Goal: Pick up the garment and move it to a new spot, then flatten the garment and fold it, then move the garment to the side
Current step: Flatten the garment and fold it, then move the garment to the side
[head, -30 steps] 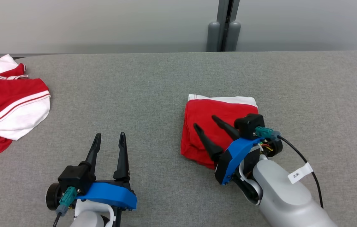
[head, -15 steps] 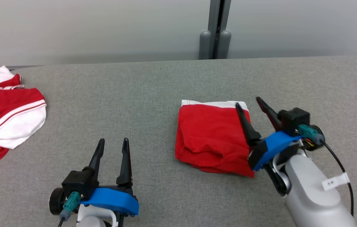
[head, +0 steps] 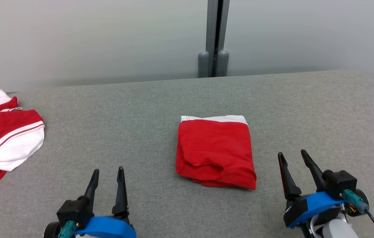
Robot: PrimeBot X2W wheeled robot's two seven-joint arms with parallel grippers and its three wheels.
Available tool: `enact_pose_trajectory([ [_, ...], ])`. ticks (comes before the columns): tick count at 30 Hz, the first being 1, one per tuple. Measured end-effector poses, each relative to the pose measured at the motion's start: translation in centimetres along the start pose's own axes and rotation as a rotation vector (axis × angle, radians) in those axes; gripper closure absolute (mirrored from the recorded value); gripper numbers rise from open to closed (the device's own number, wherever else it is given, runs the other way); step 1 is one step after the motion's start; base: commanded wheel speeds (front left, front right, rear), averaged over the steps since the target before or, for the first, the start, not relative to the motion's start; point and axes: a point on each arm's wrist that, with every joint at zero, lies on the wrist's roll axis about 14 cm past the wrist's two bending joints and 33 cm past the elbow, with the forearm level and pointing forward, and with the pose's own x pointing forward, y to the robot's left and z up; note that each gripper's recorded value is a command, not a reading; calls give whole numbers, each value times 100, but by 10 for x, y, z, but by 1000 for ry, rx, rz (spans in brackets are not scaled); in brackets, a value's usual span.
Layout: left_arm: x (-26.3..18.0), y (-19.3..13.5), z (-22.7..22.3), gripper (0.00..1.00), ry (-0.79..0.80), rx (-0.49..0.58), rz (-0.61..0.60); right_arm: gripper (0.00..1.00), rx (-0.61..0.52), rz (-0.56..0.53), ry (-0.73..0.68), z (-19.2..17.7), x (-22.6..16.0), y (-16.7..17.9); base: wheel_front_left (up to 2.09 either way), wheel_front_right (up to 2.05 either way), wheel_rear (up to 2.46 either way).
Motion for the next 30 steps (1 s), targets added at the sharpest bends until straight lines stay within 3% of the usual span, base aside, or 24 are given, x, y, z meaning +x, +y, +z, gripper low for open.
enact_pose_trajectory([
  [12,-14,11,-8,0,16,-7,47,0,10,-4,-5,5,-17,1,0,0,0],
  [30,-16,18,-14,0,28,5,63,0,-9,17,35,-2,-12,7,0,0,0],
])
